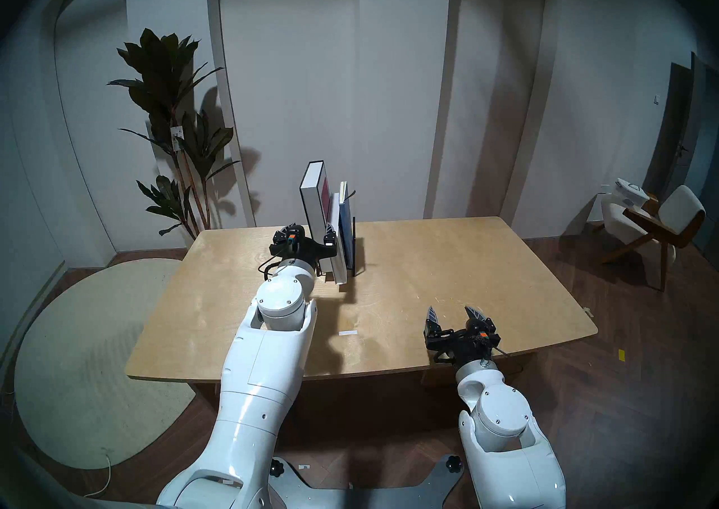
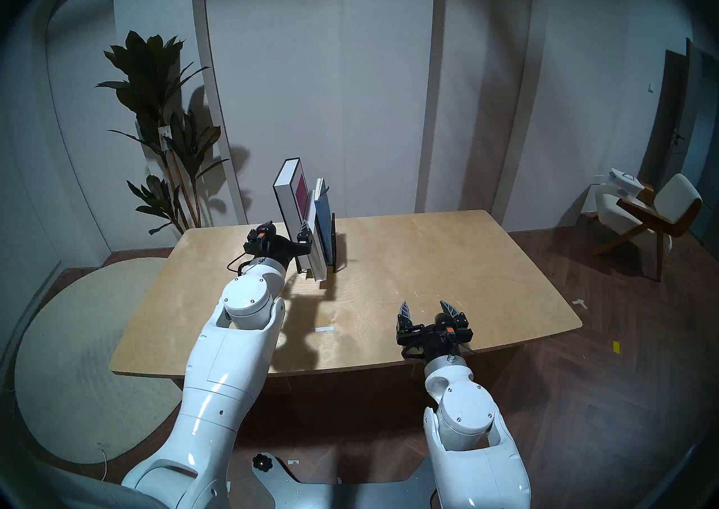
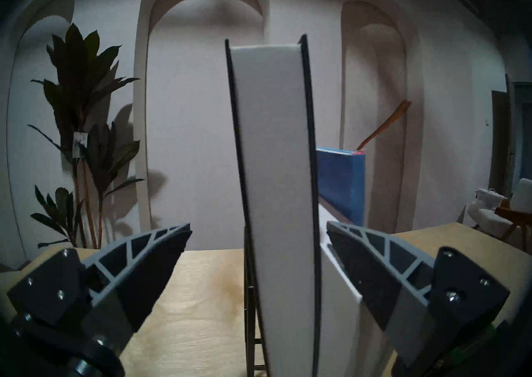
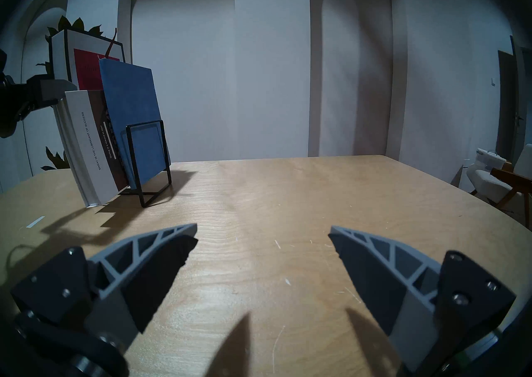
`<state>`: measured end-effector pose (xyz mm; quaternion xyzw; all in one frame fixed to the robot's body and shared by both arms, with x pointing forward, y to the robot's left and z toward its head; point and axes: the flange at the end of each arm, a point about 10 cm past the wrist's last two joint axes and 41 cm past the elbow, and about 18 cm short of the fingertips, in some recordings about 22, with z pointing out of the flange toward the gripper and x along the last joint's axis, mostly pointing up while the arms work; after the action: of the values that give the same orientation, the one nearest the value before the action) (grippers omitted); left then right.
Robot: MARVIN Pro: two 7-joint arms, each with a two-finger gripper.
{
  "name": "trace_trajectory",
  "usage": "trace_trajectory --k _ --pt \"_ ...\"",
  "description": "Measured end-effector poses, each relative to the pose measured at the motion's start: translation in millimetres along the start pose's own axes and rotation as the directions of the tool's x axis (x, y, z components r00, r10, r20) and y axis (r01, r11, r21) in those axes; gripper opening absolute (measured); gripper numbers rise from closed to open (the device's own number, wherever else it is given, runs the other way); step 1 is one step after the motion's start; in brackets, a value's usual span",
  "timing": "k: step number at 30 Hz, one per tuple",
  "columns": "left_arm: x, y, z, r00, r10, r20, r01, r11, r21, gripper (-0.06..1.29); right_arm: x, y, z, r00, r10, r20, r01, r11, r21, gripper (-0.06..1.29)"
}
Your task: Stack the books into one stack
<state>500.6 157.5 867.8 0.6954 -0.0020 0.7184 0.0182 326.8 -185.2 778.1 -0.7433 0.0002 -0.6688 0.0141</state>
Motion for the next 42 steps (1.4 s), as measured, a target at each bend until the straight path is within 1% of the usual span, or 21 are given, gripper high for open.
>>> trace_trajectory --k 5,8,13,18,19,22,26,29,32,35,42 --pt "2.3 -10.8 11.8 0.999 -0.032 0.018 0.031 0.999 0.022 1.23 -0.1 0.0 0.0 1.000 0.000 0.000 0.000 1.000 0.000 1.22" --pt "5.4 -14.8 15.1 0.998 -0.050 0.025 0.050 0.999 0.014 1.23 -0.1 0.0 0.0 1.000 0.000 0.000 0.000 1.000 0.000 1.22" --pt "15.8 -21.0 15.3 0.996 -0.085 0.029 0.086 0.996 -0.028 1.23 -0.1 0.0 0.0 1.000 0.000 0.000 0.000 1.000 0.000 1.22" --pt "31.4 -27.6 10.5 0.994 -0.112 0.016 0.113 0.990 -0.087 1.23 -0.1 0.0 0.0 1.000 0.000 0.000 0.000 1.000 0.000 1.22" --pt "31.6 -29.0 10.5 0.993 -0.117 0.020 0.119 0.988 -0.094 1.23 -0.1 0.0 0.0 1.000 0.000 0.000 0.000 1.000 0.000 1.22" --pt "29.9 -32.3 12.2 0.989 -0.143 0.037 0.146 0.982 -0.117 1.23 -0.1 0.0 0.0 1.000 0.000 0.000 0.000 1.000 0.000 1.22" --pt "16.3 -37.9 20.8 0.978 -0.188 0.088 0.200 0.968 -0.149 1.23 -0.1 0.0 0.0 1.000 0.000 0.000 0.000 1.000 0.000 1.22" --pt "9.3 -41.8 26.2 0.973 -0.209 0.103 0.223 0.962 -0.157 1.23 0.0 0.0 0.0 1.000 0.000 0.000 0.000 1.000 0.000 1.22" --pt "4.1 -46.1 32.1 0.967 -0.229 0.107 0.245 0.956 -0.164 1.23 -0.1 0.0 0.0 1.000 0.000 0.000 0.000 1.000 0.000 1.22" --pt "2.4 -49.4 37.9 0.965 -0.243 0.102 0.258 0.951 -0.172 1.23 -0.3 0.0 0.1 1.000 0.000 0.001 0.000 1.000 0.000 1.22" --pt "4.7 -54.9 50.1 0.965 -0.254 0.070 0.263 0.943 -0.204 1.23 -0.6 0.0 0.1 1.000 0.000 0.001 0.000 1.000 0.000 1.22"
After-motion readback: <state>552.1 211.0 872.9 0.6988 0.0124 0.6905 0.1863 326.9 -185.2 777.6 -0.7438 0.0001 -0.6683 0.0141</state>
